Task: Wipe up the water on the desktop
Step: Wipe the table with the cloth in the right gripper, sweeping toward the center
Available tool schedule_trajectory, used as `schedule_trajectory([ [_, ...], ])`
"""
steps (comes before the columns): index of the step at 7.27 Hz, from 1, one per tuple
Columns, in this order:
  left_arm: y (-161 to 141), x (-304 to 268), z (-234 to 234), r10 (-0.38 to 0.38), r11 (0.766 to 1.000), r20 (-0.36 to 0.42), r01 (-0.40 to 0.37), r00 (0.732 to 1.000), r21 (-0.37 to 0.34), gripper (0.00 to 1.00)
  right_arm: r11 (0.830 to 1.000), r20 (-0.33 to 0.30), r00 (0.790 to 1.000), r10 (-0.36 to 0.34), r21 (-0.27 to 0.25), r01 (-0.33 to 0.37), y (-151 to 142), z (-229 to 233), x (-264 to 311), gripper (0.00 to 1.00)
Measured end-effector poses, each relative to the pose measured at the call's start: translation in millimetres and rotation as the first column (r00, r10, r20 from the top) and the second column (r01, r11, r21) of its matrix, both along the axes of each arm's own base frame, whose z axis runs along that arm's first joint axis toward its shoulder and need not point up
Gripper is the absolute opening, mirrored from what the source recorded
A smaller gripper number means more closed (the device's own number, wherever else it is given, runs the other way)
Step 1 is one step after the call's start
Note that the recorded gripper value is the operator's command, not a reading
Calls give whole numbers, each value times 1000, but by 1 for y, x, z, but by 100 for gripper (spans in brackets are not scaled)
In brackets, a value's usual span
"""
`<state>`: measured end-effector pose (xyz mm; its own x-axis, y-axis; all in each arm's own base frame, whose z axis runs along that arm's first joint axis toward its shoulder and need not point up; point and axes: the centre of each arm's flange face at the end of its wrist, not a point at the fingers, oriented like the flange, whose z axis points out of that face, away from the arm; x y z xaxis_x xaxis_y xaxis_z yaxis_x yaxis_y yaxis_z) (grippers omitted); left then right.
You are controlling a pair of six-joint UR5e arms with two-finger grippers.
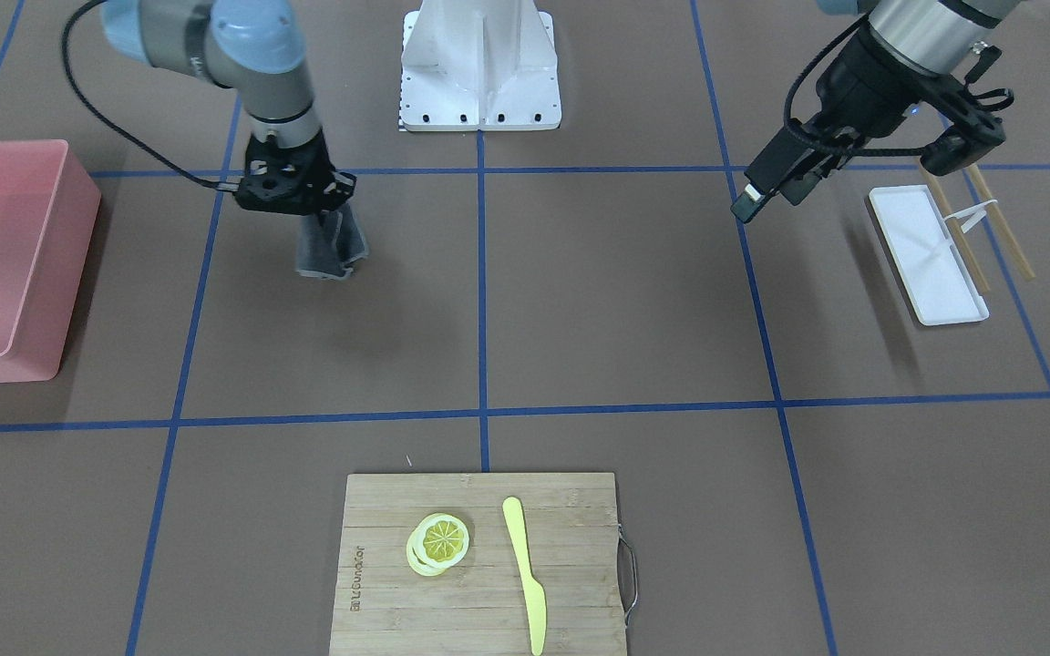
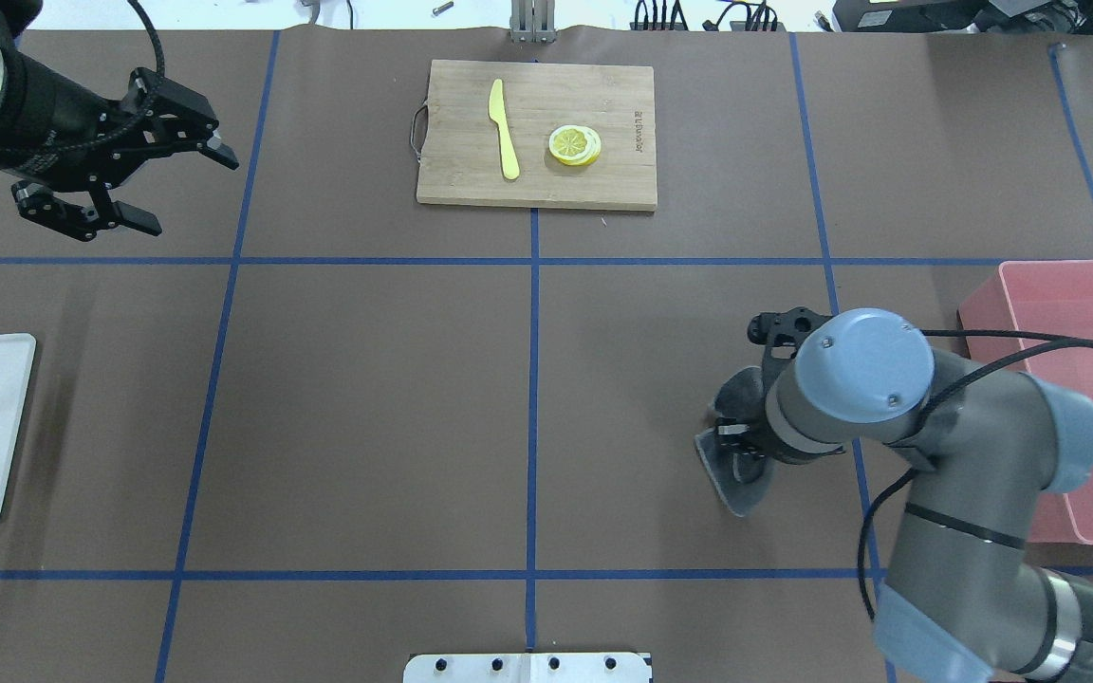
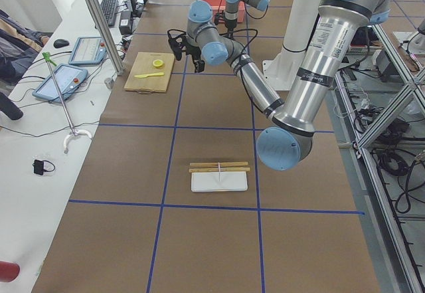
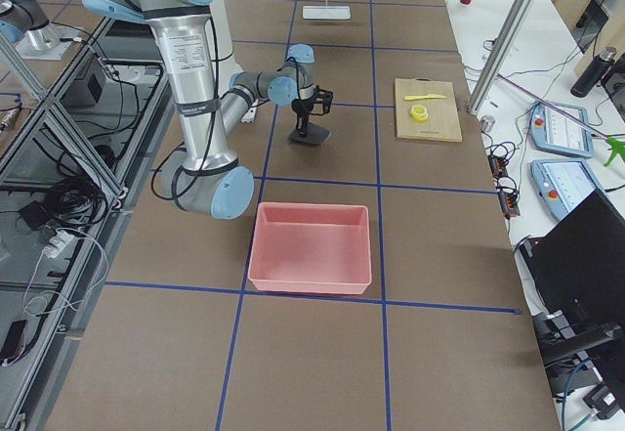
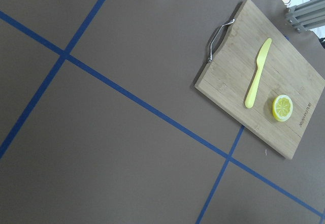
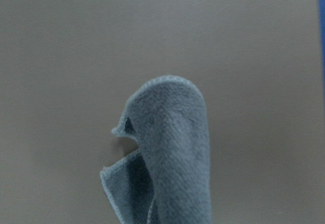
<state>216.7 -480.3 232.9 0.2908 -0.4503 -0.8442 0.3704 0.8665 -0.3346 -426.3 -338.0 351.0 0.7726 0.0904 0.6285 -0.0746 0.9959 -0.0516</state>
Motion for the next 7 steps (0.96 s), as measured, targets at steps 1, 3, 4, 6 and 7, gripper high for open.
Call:
schedule_trajectory([
  [1,-3,-17,18,0,999,34,-1,999,35,98,1000,-36,999,-23,6,23,-4,24,29,0],
  [3,-10,-73,67,-1,992,120,-14,993,123,98,997,-99,993,-67,25,70,-12,59,66,0],
  [4,-9,-98,91,12,986,161,-38,987,162,98,996,-111,991,-81,33,85,-14,64,71,0],
  [6,-4,-126,128,42,971,229,-93,973,219,98,993,-103,990,-101,46,106,-18,45,49,0],
  [7,-4,-139,140,47,962,258,-113,965,248,98,992,-102,988,-116,41,121,-16,17,24,0],
])
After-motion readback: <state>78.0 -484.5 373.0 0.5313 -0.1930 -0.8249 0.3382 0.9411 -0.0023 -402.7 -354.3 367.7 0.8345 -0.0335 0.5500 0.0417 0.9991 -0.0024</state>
